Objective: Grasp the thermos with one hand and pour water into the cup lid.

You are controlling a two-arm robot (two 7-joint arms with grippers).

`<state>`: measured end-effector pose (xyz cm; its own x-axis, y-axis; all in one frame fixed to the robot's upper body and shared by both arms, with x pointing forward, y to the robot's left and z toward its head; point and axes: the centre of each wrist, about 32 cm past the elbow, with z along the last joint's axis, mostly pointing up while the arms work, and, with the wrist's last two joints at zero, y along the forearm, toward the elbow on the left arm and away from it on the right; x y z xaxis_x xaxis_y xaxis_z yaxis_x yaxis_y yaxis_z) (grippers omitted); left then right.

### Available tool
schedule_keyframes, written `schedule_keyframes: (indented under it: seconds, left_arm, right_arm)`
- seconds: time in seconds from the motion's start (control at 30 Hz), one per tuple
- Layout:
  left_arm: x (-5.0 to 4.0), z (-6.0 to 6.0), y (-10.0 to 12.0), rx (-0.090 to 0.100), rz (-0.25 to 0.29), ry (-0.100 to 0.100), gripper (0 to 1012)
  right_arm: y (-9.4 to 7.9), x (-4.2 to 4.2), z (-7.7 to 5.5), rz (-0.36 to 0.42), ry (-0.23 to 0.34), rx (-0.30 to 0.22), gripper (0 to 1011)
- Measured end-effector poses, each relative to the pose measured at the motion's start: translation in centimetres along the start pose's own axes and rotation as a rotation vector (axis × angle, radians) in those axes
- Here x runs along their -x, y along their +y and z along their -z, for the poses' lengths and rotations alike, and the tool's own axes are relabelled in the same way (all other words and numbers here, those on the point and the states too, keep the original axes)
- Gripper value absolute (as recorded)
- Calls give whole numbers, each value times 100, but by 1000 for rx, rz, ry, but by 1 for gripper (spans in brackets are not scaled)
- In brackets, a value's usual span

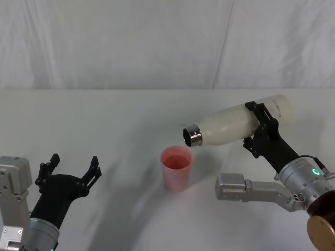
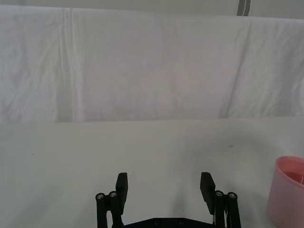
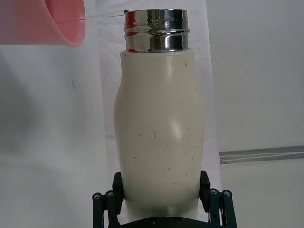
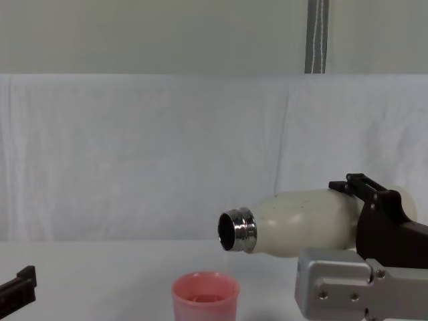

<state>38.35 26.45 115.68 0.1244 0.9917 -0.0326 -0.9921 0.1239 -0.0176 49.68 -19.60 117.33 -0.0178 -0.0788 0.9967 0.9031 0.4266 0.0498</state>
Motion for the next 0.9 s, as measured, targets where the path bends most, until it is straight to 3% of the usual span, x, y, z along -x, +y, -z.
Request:
schedule_keyframes:
  seconds: [0.9]
  left_arm:
    - [0,0,0,0,0,0,1001]
  right_arm:
    - [9,-16,1,1,-1,-1,950]
